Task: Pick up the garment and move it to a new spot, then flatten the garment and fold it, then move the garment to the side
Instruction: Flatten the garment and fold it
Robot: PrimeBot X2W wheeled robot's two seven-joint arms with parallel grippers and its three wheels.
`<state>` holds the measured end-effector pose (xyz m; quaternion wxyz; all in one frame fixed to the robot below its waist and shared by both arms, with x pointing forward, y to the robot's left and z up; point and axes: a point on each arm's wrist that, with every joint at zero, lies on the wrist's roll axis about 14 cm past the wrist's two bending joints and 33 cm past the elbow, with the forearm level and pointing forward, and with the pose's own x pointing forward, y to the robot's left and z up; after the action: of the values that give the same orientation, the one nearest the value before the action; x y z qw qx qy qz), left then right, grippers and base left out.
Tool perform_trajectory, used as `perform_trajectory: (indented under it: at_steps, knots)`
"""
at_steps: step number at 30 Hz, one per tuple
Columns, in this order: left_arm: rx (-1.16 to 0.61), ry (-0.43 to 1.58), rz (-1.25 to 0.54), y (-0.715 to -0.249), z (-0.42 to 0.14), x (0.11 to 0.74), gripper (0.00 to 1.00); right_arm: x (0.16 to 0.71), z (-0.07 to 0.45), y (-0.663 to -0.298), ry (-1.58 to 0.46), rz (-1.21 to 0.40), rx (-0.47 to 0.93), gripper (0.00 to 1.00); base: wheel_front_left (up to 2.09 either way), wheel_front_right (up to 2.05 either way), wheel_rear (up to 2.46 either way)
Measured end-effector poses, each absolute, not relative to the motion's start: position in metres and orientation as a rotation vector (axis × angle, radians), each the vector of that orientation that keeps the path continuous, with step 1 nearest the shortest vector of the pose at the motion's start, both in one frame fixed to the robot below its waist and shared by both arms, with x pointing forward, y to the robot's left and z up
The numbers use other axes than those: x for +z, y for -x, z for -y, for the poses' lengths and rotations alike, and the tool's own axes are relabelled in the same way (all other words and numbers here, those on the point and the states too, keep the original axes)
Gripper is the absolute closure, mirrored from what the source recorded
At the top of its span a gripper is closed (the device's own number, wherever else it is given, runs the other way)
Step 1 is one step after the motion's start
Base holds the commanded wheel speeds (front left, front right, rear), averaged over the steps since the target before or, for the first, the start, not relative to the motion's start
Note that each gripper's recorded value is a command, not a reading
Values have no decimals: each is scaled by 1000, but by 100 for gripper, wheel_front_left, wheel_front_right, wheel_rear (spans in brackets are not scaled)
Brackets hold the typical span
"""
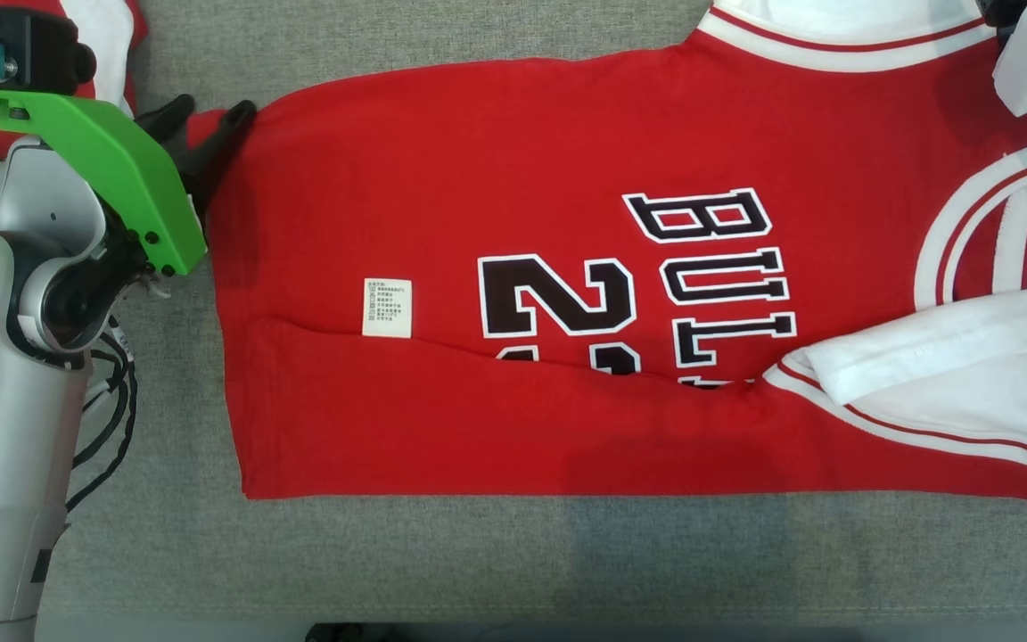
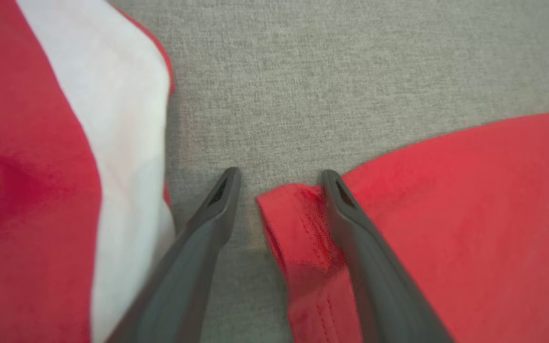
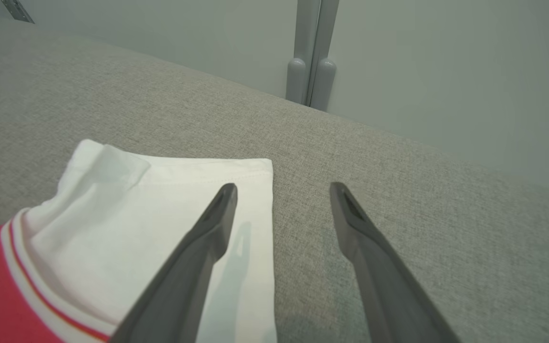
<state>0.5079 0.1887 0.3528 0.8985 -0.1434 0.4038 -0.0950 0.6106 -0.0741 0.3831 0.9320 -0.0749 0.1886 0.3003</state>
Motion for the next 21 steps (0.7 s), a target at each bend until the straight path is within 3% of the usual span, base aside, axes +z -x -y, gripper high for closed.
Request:
perform_trajectory:
  at_steps: [1,5,7,9,10,11,21]
  knots:
    - [-202,298,-837,-507,-188,353,100,382,74,-611,155,-392,615,0,0,0,0]
    - [-201,308,-838,-507,-188,352,100,375,71,-613,163,-416,616,0,0,0,0]
    - [-200,315,-837,-507,-187,352,56,374,69,-613,160,-419,618,0,0,0,0]
    - [-199,319,-835,-507,-187,352,40,372,63,-614,153,-424,627,0,0,0,0]
    - [-201,325,-833,-507,-186,353,9,371,59,-614,148,-425,634,0,0,0,0]
    - [-207,332,-827,-509,-185,355,0,369,56,-613,146,-429,642,0,0,0,0]
    - [-209,355,-818,-510,-184,357,0,356,43,-611,142,-466,667,0,0,0,0]
